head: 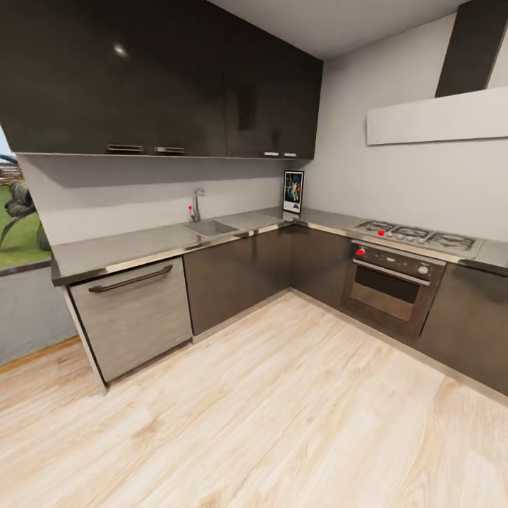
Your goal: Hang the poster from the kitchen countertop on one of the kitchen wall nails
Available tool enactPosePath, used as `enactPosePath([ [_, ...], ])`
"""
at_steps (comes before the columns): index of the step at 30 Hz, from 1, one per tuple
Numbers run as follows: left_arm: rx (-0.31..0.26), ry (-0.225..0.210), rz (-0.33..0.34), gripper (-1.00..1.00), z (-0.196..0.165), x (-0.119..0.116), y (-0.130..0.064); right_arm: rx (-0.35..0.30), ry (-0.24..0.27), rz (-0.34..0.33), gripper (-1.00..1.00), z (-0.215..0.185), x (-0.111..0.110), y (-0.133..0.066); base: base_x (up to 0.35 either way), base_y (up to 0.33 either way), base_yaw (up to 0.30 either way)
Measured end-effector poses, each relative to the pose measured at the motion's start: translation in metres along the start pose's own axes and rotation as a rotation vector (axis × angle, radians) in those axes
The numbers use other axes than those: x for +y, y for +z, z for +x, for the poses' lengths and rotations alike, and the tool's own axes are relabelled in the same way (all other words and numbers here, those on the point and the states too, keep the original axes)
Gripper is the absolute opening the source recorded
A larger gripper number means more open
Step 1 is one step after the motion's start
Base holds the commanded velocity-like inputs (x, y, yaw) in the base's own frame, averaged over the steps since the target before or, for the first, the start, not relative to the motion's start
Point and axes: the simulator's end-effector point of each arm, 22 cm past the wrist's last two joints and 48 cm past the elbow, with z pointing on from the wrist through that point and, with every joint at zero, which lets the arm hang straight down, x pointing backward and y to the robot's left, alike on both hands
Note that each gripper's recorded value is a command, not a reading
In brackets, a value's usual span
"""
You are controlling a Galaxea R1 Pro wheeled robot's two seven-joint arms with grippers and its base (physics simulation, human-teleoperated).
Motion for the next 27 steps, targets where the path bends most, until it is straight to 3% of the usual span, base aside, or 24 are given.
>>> enactPosePath([
  [7,0.001,0.001,0.003,1.00,0.000,-0.003,0.000,0.000,0.000,0.000,1.00,0.000,0.000,0.000,0.058,-0.023,0.000],
  [27,-0.001,-0.001,0.007,1.00,-0.020,-0.008,-0.026,0.000,0.000,0.000,1.00,-0.019,-0.001,-0.026,0.001,-0.001,0.000],
])
